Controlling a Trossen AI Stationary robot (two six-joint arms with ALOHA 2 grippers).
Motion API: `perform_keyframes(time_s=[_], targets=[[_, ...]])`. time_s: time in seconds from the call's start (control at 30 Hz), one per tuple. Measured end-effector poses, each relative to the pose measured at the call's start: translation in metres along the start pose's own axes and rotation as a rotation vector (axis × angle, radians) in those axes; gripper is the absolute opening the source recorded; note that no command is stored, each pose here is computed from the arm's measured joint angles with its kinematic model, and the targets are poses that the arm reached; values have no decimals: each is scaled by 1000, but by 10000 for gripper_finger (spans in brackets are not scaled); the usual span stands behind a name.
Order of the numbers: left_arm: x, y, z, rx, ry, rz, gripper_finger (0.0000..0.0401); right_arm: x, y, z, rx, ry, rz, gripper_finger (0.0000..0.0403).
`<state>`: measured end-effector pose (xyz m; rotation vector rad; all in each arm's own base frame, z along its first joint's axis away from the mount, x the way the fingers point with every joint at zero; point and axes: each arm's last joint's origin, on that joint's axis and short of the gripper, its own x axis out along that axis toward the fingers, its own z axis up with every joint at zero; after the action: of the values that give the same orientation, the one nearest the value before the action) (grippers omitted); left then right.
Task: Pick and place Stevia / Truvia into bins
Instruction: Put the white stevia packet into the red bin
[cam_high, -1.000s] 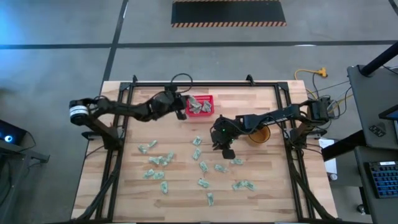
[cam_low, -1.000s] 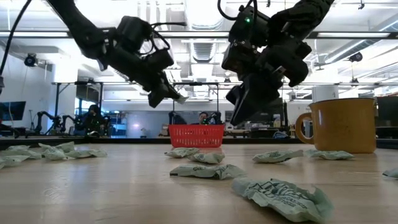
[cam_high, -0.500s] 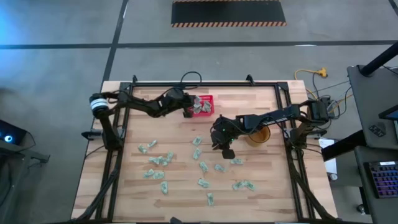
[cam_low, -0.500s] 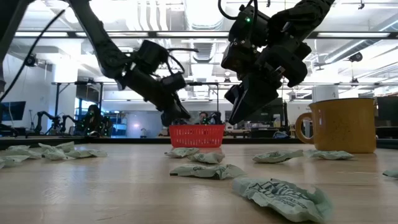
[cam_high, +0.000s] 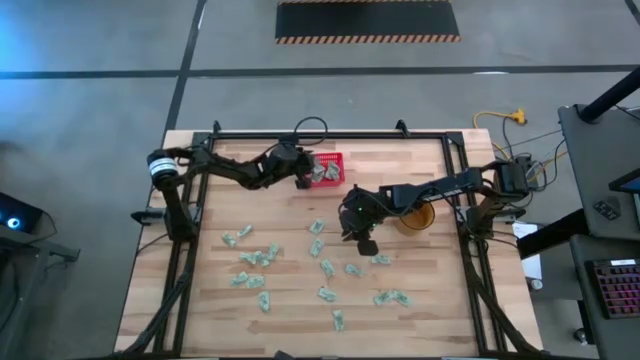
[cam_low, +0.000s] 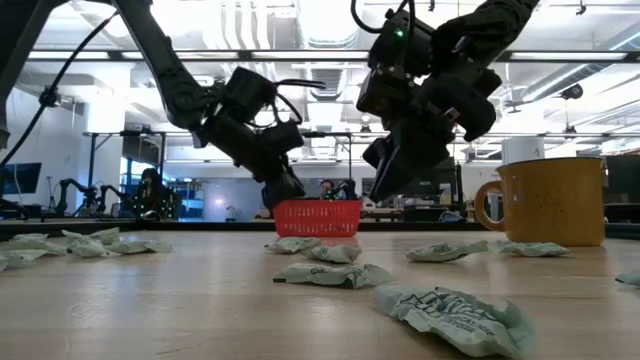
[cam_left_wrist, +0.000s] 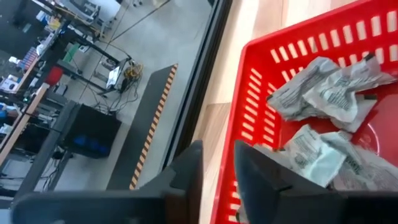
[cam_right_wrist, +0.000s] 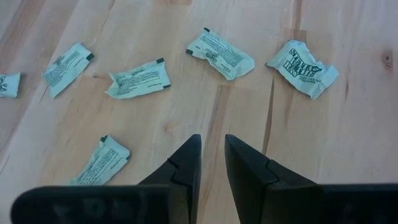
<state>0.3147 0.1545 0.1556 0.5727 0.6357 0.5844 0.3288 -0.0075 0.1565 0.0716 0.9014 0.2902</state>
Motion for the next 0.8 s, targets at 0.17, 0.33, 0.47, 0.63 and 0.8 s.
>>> perform_keyframes(time_s=[0.17,0.33,0.47,0.63,0.8], targets=[[-9,-2,7,14,17,9,120,4,7,-7,-8,28,22,65],[-35,-4,19,66,94,-31,136,11,27,-15,-30,62,123,66],[-63,1,30,22,80,-61,137,15,47,-17,-17,82,168,72],[-97,10,39,-42,54,-86,137,19,65,-17,-33,89,167,77],[-124,18,43,-107,37,-107,137,22,74,-20,-53,98,40,77]])
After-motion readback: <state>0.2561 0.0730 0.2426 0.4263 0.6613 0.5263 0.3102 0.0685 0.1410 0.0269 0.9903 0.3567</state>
